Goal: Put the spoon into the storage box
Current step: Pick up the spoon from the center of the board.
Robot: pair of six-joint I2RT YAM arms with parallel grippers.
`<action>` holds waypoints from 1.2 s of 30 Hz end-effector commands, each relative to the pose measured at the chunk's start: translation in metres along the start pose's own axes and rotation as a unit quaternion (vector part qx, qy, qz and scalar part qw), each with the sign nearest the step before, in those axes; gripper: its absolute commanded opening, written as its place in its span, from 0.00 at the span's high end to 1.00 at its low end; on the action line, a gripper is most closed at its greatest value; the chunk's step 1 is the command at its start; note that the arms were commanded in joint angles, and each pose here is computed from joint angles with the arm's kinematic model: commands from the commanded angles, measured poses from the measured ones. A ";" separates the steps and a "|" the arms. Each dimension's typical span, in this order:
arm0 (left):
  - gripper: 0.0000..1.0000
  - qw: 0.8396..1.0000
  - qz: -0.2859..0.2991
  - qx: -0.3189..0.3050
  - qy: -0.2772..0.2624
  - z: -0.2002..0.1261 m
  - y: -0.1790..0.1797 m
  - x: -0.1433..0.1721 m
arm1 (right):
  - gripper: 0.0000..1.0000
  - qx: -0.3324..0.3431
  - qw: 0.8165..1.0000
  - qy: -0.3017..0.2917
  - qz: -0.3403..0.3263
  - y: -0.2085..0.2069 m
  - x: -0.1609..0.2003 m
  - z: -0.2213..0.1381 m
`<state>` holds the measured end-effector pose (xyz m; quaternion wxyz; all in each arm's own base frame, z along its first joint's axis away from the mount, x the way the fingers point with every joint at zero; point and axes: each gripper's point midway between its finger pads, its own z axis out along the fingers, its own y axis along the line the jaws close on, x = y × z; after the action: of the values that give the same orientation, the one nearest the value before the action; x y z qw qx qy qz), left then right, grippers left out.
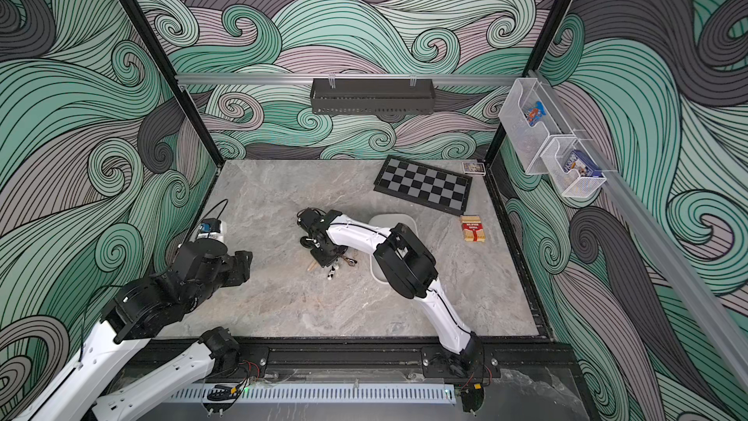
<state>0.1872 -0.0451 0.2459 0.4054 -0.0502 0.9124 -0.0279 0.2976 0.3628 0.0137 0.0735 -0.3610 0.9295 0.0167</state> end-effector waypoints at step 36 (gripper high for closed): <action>0.33 1.000 0.005 -0.011 -0.006 0.002 0.003 -0.002 | 0.88 -0.074 0.989 -0.115 0.059 -0.015 -0.005 -0.132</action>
<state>0.1873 -0.0449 0.2457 0.4054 -0.0503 0.9123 -0.0270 0.2841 0.3657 0.1184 0.1219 -0.3250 0.9282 0.1340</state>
